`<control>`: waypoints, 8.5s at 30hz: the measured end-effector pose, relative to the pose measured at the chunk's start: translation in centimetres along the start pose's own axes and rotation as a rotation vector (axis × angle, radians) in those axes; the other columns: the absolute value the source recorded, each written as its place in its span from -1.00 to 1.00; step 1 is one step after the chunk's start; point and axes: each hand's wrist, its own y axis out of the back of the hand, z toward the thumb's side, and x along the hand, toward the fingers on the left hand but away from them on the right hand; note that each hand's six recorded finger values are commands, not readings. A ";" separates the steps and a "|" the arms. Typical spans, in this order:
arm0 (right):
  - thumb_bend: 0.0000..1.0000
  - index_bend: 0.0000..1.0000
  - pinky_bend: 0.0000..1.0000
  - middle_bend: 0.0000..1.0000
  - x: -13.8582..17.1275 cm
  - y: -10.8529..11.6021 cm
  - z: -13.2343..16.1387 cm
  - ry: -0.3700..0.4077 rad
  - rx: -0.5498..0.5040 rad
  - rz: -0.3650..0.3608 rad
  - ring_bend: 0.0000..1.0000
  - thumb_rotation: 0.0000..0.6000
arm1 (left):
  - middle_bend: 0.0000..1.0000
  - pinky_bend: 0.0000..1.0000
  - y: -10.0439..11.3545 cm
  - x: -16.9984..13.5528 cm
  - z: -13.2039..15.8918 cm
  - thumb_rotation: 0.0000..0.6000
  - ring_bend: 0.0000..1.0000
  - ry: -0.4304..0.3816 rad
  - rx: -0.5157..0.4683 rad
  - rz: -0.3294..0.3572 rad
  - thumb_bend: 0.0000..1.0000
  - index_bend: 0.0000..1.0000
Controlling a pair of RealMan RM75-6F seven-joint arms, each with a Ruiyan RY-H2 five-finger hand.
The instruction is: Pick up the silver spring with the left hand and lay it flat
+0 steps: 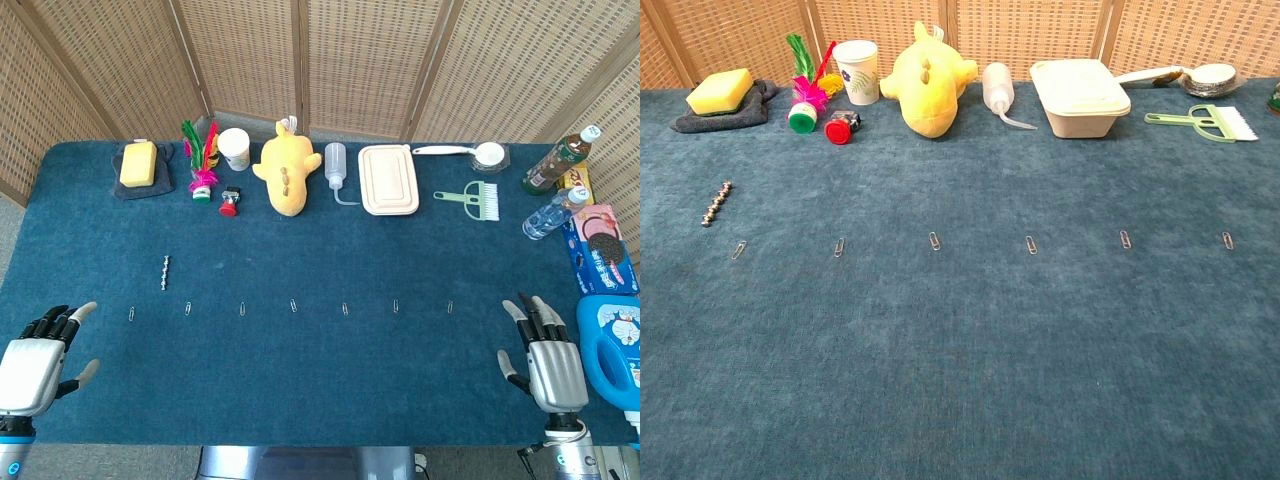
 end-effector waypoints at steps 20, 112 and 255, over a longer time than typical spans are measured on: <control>-0.22 -0.73 -0.72 -0.78 0.8 0.5 0.0 -0.013 -0.010 -0.021 -0.88 1.00 | -0.49 -0.45 0.2 3.9 -0.4 1.00 -0.66 -0.049 0.030 -0.024 -0.17 -0.70; -0.22 -0.73 -0.72 -0.78 2.0 -0.3 -2.3 -0.109 -0.016 -0.005 -0.88 1.00 | -0.79 -0.51 -9.0 25.4 11.0 1.00 -0.87 -0.232 0.262 -0.120 -0.36 -0.88; -0.22 -0.76 -0.72 -0.77 2.8 -0.1 -2.7 -0.107 -0.052 -0.017 -0.87 1.00 | -0.59 -0.56 -3.3 21.6 7.5 0.94 -0.91 -0.259 0.173 -0.138 0.44 0.23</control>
